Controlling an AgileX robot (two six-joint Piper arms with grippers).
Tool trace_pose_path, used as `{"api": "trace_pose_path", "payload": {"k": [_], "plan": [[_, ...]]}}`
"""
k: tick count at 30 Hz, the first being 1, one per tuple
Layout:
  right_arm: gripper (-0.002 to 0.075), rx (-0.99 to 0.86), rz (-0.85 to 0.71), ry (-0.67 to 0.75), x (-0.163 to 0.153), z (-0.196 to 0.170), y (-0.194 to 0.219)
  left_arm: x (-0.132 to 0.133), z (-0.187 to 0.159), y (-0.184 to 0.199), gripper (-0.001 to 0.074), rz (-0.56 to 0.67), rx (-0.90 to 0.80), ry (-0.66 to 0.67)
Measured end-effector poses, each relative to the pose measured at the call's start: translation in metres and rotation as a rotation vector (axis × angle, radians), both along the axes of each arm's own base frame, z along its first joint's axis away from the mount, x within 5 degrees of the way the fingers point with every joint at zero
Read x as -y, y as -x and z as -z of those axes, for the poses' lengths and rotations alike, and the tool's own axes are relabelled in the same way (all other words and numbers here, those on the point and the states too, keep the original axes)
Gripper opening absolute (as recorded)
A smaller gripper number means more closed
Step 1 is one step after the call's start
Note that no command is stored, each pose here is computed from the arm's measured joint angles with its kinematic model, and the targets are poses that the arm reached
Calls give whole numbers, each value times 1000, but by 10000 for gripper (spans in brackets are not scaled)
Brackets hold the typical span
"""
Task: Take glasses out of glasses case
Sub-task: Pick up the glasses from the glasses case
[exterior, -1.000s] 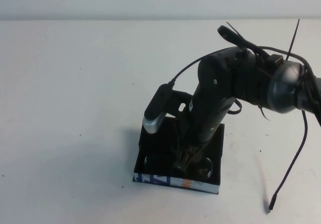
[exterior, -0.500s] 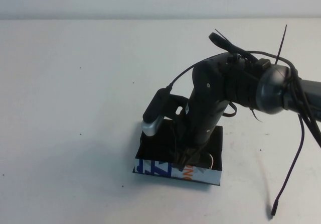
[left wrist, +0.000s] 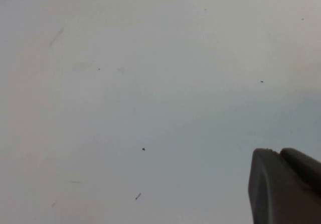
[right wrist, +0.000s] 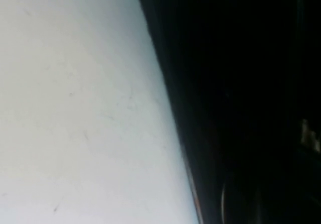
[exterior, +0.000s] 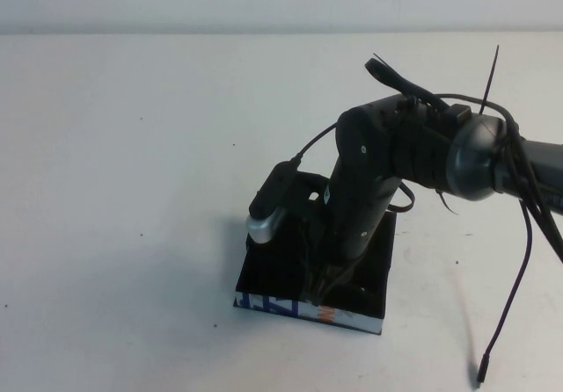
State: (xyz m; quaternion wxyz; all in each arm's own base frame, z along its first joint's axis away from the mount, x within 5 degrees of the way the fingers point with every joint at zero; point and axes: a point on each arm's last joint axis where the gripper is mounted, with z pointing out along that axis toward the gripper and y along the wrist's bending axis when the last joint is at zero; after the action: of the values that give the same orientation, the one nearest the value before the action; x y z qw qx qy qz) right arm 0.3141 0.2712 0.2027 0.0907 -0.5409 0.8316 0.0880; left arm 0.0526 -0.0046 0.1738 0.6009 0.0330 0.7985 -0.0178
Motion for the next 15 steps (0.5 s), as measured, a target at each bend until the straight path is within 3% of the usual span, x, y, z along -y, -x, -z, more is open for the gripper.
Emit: {"api": "trace_pose_path", "payload": {"k": [15], "plan": [[7, 17, -5, -7, 3, -13, 3, 0, 0, 0, -5, 0, 0, 0]]}}
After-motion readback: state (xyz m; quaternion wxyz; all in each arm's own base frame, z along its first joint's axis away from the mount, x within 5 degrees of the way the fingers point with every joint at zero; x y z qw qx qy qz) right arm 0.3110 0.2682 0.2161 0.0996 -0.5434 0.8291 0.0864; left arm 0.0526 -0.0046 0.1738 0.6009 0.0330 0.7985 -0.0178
